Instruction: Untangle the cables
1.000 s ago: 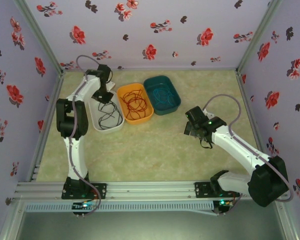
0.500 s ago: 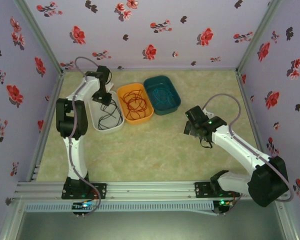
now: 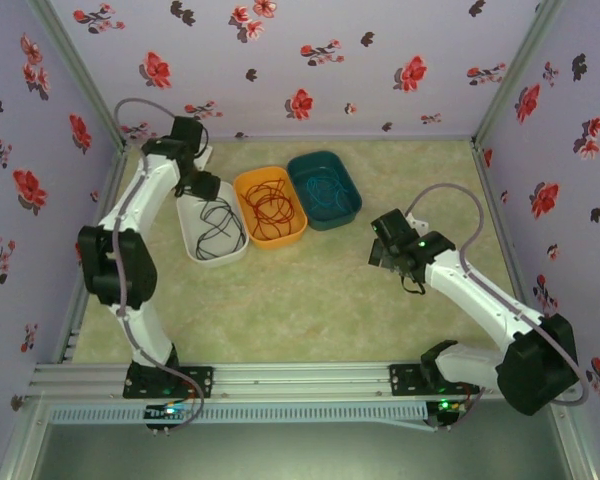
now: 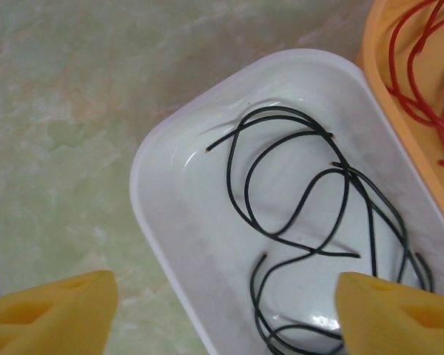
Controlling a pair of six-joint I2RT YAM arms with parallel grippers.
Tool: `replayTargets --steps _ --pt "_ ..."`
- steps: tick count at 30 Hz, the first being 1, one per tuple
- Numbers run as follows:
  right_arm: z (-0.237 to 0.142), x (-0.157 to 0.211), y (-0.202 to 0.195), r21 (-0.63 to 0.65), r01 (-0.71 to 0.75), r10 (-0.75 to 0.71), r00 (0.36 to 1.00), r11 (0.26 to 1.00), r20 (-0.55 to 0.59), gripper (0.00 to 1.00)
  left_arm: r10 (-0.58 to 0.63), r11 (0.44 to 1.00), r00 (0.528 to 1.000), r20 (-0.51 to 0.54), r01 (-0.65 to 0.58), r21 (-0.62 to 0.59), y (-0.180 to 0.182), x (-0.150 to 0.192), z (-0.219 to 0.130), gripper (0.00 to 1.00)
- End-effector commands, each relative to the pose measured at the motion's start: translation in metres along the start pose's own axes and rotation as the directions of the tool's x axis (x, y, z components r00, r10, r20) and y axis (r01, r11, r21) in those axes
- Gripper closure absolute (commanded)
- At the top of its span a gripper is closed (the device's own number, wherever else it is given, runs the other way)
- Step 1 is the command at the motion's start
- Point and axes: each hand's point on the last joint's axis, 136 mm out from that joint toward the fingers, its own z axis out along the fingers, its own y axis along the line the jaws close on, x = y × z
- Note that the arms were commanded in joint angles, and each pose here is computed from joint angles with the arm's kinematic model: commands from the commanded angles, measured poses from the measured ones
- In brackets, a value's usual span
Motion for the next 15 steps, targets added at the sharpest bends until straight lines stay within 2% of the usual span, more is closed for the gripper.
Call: replayTargets --steps 1,6,11,15 --pt "-0.013 -0.016 -0.007 0.016 -0.003 0.001 0.997 1.0 0.076 0.01 -0.081 0.996 0.992 0.101 0.083 -0.016 0.01 0.001 -0.03 0.13" --pt "-0.019 -0.021 -0.018 0.042 -0.02 0.014 0.991 0.999 0.133 0.01 -0.178 0.981 0.954 0.24 0.191 -0.035 0.021 0.021 -0.063 0.01" --pt "-0.024 -0.032 -0.028 0.072 -0.035 0.019 0.978 0.997 0.208 0.01 -0.277 0.939 0.882 0.382 0.333 -0.087 0.044 0.053 -0.079 0.0" --pt "-0.027 -0.043 -0.035 0.102 -0.039 0.011 0.963 0.994 0.269 0.01 -0.359 0.898 0.798 0.484 0.437 -0.055 0.055 0.08 -0.083 0.0"
